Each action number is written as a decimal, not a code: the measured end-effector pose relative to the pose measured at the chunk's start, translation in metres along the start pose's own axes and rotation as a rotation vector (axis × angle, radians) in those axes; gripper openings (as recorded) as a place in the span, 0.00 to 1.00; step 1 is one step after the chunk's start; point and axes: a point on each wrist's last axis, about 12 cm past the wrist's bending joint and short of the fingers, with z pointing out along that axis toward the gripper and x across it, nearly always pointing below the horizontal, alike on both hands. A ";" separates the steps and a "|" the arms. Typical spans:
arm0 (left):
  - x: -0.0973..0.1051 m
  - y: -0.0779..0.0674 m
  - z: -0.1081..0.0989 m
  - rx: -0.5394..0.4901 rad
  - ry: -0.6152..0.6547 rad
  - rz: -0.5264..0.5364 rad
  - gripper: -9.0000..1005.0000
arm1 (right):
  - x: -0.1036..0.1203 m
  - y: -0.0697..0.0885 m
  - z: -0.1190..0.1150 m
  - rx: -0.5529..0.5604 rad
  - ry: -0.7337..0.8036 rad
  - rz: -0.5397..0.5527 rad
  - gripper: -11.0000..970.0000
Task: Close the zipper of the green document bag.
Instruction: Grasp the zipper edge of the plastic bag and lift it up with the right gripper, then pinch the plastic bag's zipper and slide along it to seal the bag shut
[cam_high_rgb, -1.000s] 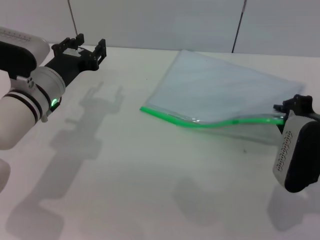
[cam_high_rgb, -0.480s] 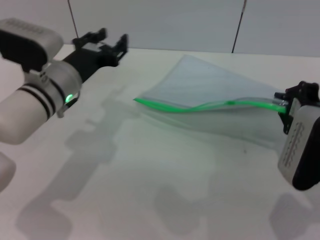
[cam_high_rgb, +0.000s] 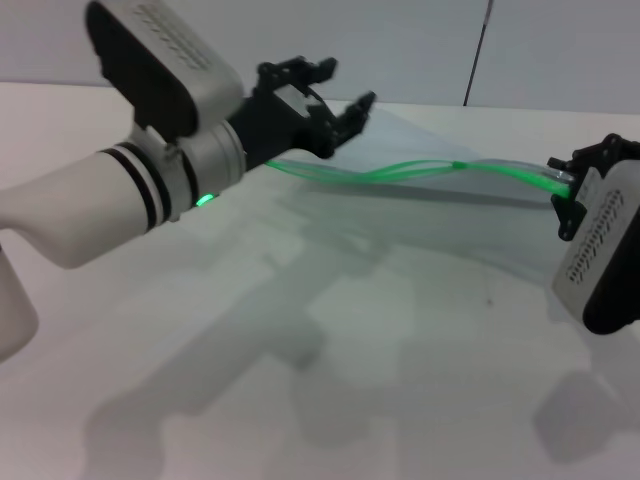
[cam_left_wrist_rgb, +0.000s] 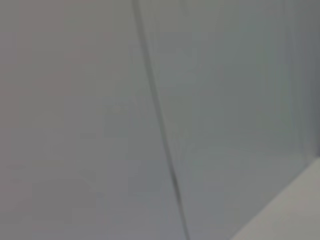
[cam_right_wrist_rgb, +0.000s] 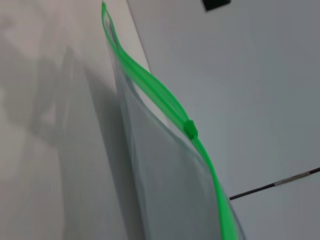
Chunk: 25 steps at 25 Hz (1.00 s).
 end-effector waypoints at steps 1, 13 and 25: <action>-0.001 -0.003 0.001 0.017 0.001 0.022 0.57 | -0.001 -0.001 0.000 0.000 -0.002 0.007 0.06; -0.009 -0.021 0.011 0.158 0.045 0.234 0.57 | -0.015 -0.001 0.004 -0.038 -0.051 0.120 0.06; -0.006 -0.031 0.014 0.285 0.080 0.322 0.57 | -0.019 -0.001 0.005 -0.041 -0.063 0.116 0.06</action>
